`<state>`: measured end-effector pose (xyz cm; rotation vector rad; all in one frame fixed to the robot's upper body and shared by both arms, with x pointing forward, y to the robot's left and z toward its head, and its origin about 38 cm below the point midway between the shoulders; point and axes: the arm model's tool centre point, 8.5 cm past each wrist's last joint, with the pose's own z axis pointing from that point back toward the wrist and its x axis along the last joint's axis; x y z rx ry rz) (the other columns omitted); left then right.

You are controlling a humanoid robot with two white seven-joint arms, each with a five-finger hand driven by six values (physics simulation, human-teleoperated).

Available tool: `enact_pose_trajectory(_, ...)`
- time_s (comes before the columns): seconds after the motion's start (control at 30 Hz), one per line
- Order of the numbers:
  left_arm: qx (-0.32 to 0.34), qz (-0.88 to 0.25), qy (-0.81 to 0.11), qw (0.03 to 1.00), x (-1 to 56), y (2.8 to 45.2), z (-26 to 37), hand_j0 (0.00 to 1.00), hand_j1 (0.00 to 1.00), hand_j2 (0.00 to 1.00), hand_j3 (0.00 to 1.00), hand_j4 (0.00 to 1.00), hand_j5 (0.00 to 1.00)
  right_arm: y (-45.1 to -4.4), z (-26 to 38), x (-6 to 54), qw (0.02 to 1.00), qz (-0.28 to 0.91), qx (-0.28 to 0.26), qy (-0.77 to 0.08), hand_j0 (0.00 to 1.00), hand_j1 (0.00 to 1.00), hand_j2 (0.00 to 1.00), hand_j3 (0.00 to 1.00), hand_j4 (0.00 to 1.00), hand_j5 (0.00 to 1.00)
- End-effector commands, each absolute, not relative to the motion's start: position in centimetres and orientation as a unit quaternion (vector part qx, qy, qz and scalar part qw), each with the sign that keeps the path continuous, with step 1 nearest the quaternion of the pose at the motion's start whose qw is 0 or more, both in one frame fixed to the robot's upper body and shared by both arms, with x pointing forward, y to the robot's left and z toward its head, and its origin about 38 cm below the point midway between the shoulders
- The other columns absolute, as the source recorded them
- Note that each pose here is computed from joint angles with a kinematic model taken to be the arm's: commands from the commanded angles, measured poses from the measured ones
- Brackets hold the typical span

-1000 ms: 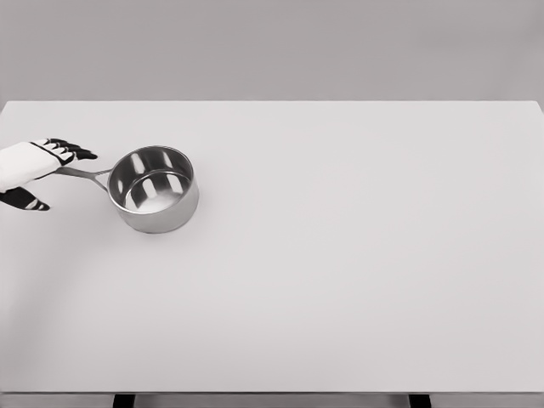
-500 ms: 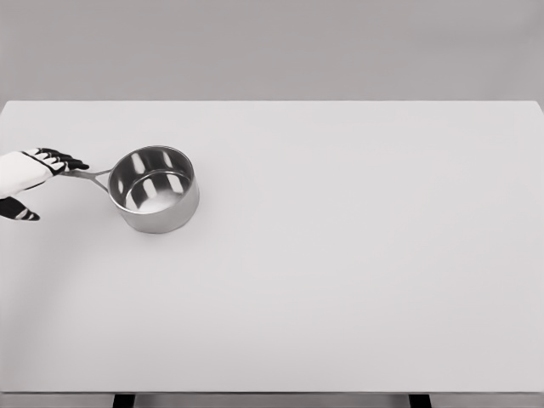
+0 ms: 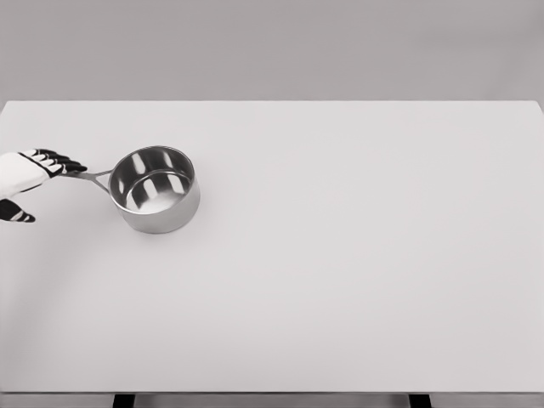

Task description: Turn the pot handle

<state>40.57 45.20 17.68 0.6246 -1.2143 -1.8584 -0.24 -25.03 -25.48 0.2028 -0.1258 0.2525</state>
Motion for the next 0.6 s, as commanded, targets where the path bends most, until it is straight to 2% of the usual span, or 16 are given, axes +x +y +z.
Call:
enact_pose_trajectory(0.0,0.250,-0.735,-0.484,0.402,40.56,45.17,18.19,1.00,1.00,1.00,1.00,1.00,1.00,-25.03,-25.48,-0.23,0.985,0.126,0.101,-0.063,1.00,1.00,1.00,1.00,1.00,1.00)
enact_pose_trajectory(0.57,0.250,-0.743,-0.481,0.392,39.99,45.16,18.85,1.00,1.00,1.00,1.00,1.00,1.00,-25.03,-25.48,-0.23,0.985,0.126,0.101,-0.063,1.00,1.00,1.00,1.00,1.00,1.00)
